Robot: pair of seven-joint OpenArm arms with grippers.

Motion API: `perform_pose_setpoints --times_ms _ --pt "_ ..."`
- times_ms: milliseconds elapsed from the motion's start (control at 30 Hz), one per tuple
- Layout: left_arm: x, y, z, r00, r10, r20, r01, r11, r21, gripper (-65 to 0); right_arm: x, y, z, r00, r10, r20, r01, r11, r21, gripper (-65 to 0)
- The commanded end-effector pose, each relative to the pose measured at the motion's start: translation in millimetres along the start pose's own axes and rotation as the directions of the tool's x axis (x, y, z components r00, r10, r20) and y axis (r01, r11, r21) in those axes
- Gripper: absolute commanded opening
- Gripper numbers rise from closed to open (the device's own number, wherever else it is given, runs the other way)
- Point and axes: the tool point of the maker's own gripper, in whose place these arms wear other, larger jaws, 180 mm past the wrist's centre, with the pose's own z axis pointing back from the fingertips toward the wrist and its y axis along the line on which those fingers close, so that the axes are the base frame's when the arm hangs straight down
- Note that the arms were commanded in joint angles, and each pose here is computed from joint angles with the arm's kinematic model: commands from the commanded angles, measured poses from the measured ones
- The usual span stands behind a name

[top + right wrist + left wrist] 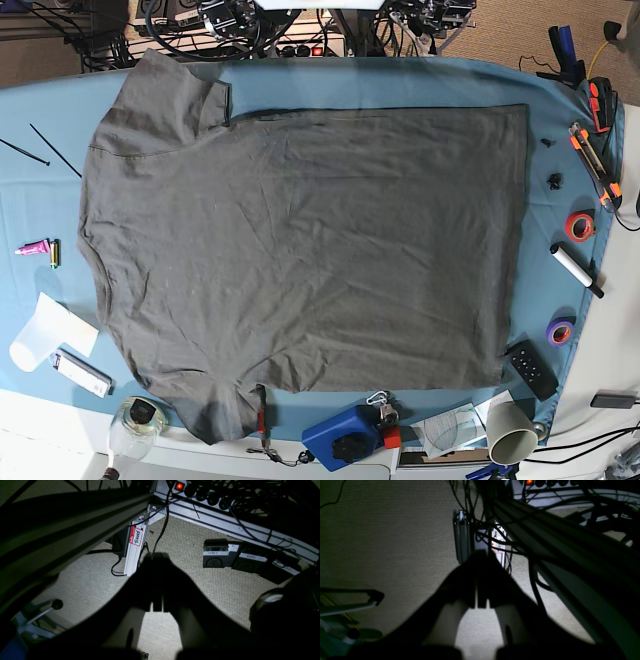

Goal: Fold the T-shirt properly

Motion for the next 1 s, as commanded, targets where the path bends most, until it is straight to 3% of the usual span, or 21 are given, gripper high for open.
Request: perform_pose_setpoints --times_ms 0,967 --pt "2 -2 0 1.0 -0.002 0.012 0.002 1.0 -0.005 -65.0 5 -3 1 1.0 0.002 0.015 -0.002 1.0 0.001 -65.0" --pt "16 5 1 0.999 -0.008 0.053 0.008 1.0 0.007 -65.0 4 -3 1 1.0 0.001 0.011 -0.001 1.0 0.001 -65.0"
